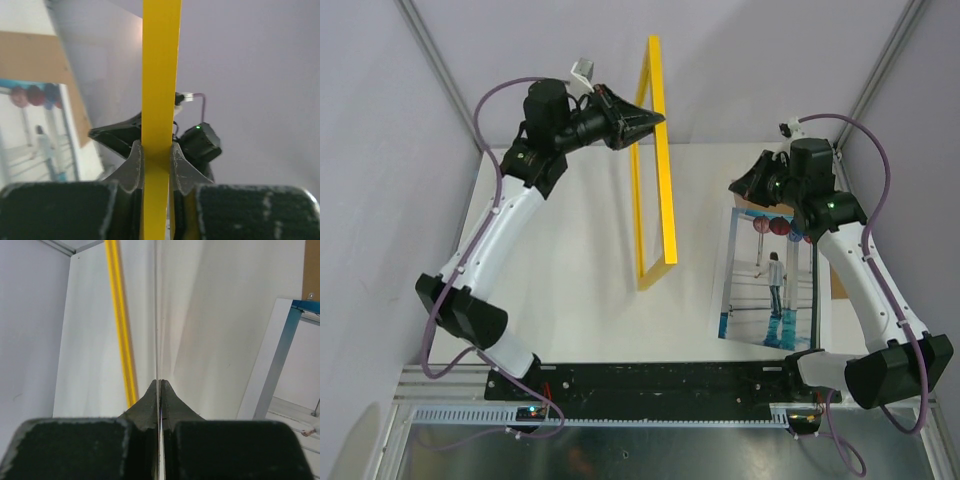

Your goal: Put the photo into the frame

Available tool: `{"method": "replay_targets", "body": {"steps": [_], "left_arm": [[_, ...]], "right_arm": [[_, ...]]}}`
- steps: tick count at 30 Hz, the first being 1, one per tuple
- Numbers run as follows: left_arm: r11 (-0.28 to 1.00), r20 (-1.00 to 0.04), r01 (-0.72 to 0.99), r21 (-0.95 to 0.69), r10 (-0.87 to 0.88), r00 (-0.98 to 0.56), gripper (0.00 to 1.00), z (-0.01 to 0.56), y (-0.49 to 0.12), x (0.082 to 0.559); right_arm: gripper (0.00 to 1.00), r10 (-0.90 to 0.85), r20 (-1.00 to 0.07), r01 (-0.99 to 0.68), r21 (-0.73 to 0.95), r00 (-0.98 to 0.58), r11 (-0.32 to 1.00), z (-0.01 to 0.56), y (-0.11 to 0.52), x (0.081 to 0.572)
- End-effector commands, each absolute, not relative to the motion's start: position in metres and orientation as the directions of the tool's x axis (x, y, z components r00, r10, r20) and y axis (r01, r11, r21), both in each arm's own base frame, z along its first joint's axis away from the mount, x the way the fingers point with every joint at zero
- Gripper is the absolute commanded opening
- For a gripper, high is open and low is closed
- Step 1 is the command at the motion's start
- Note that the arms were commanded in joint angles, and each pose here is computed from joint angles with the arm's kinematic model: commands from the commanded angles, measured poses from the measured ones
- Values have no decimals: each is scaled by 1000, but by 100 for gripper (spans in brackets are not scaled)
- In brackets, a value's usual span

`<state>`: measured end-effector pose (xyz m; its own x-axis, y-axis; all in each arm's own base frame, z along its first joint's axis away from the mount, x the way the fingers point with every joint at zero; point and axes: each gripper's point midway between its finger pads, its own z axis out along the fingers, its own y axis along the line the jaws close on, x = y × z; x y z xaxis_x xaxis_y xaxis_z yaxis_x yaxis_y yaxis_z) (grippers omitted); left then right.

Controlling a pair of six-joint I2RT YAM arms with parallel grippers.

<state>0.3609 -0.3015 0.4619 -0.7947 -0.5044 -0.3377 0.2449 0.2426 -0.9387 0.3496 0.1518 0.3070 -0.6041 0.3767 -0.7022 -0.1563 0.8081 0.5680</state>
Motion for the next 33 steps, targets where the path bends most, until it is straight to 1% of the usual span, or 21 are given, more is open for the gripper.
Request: {"method": "replay_targets", "body": {"steps": [1,3,6,7,8,9,13,16,17,21,22,25,27,30,33], "left_arm": [[-25,-174,206,-978,-438,-882,0,483,-311,354],[-105,-130,191,-976,-425,-896,0,476,-307,357],[-129,-97,162,-978,-405,-909,0,453,-297,366],[-141,-66,132,-981,-397,-916,0,441,-294,370],[-160,-65,136,-978,-386,-920,0,435,-289,371],[-174,-35,108,-979,-378,-925,0,424,-286,373],[-181,13,56,-982,-358,-933,0,389,-274,378],[-183,13,53,-982,-342,-940,0,369,-265,377],[-180,10,53,-982,-334,-943,2,363,-264,377],[-161,-9,62,-985,-311,-951,19,345,-256,373],[-154,-14,66,-986,-314,-949,25,341,-253,373],[-136,-37,86,-987,-328,-944,36,335,-240,374],[-124,-55,103,-987,-339,-939,46,333,-231,375],[-102,-73,117,-988,-360,-930,55,327,-216,376],[-77,-84,122,-990,-381,-921,60,318,-203,378]], "right_arm": [[0,382,-745,-197,559,-547,806,336,154,355],[0,374,-755,-171,533,-539,829,334,147,356],[0,363,-768,-118,489,-528,864,330,132,356],[0,362,-774,-97,475,-520,875,330,126,357],[0,361,-777,-82,464,-516,882,329,121,357],[0,361,-780,-70,456,-511,887,329,117,357],[0,368,-784,-62,456,-499,888,333,113,360],[0,364,-781,-73,460,-507,885,331,119,362],[0,361,-780,-74,459,-511,885,329,121,363],[0,352,-775,-80,457,-525,886,323,128,365],[0,352,-775,-82,458,-525,885,323,129,366],[0,350,-773,-94,463,-528,881,323,135,367],[0,349,-772,-99,465,-531,880,322,137,368],[0,342,-769,-105,465,-540,879,320,142,369],[0,337,-768,-109,463,-545,879,318,145,370]]}}
